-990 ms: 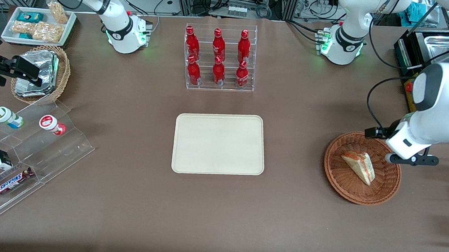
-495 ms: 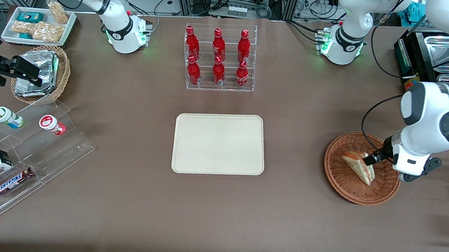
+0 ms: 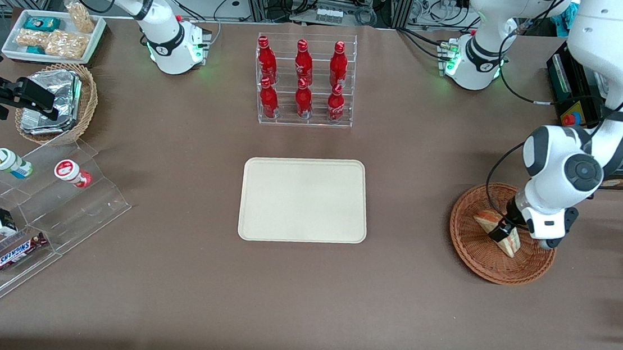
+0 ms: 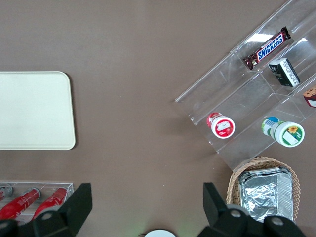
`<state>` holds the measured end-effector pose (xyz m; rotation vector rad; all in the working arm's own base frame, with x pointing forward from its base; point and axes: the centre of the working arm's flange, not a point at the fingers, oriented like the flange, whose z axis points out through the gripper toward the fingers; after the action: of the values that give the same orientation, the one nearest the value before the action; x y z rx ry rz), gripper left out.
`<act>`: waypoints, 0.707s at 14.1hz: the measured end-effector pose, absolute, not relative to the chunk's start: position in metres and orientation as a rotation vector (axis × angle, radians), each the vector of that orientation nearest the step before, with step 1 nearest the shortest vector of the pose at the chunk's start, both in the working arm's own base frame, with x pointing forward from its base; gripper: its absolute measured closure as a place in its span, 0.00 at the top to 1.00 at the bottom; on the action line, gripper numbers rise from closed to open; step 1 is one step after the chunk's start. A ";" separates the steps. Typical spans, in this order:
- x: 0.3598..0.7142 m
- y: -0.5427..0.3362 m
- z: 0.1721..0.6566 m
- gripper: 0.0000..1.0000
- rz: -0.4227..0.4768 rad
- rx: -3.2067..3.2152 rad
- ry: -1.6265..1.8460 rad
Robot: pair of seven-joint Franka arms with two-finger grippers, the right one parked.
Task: Place sandwich from basket to tray
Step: 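Close the left gripper on the wrapped sandwich and lift it, then carry the sandwich with the left gripper over the cream tray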
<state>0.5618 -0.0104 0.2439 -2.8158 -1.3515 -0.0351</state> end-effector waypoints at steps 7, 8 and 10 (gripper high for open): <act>0.577 -0.008 0.285 0.36 0.178 -2.758 -1.264; 0.585 -0.008 0.307 0.33 0.221 -2.741 -1.252; 0.597 -0.021 0.356 0.21 0.284 -2.730 -1.205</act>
<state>0.5973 -0.0210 0.3561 -2.7297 -1.2047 0.2842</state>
